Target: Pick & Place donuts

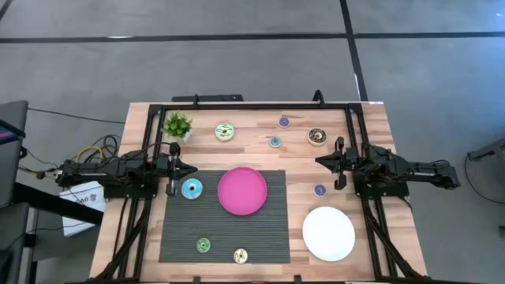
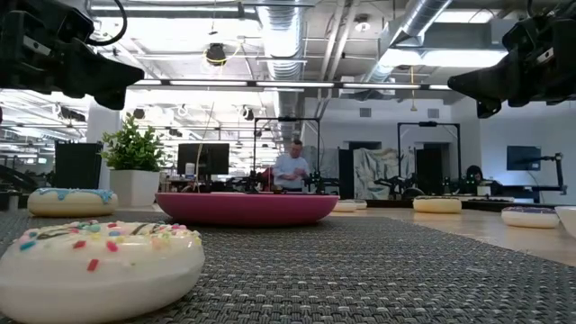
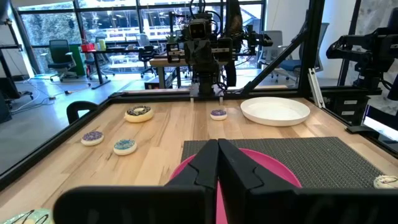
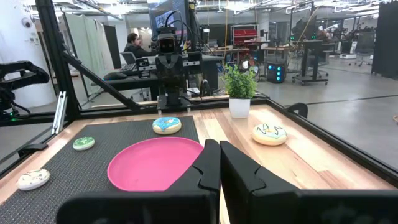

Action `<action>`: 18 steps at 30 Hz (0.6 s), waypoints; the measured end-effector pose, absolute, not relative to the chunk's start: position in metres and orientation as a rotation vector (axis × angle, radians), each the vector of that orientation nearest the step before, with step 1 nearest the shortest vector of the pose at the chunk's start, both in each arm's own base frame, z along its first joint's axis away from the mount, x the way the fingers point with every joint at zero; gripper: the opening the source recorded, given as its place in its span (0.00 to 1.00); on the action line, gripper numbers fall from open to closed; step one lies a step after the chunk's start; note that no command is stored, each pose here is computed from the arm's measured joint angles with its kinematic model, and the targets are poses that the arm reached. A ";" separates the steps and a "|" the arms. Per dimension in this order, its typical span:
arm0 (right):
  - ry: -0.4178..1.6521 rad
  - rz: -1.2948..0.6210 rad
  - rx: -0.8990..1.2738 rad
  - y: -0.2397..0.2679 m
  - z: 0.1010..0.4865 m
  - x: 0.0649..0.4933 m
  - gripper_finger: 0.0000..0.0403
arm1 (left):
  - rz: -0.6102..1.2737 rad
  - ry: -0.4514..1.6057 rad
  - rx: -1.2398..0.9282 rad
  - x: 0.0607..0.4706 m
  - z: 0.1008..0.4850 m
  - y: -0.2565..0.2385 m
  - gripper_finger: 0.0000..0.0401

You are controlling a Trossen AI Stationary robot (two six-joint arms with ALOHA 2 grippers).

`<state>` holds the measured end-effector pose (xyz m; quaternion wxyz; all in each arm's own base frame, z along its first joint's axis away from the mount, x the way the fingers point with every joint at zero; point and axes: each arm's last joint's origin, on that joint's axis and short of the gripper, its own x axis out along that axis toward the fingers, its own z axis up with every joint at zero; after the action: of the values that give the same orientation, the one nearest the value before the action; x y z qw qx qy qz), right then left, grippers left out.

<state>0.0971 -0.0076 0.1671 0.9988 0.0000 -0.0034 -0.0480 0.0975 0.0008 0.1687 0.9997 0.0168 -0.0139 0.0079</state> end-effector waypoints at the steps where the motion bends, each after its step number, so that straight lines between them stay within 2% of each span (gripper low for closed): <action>1: -0.007 -0.096 0.000 -0.008 0.167 0.097 0.00 | 0.016 -0.028 0.034 0.097 0.169 0.001 0.00; 15: -0.007 -0.095 0.000 -0.008 0.167 0.097 0.00 | 0.016 -0.028 0.034 0.097 0.169 0.001 0.00; 18: -0.007 -0.096 0.000 -0.008 0.167 0.097 0.00 | 0.001 -0.030 -0.122 0.097 0.169 0.000 0.00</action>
<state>0.0971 -0.0075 0.1671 0.9989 0.0000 -0.0034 -0.0478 0.0975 0.0004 0.1689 0.9980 -0.0612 -0.0149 0.0003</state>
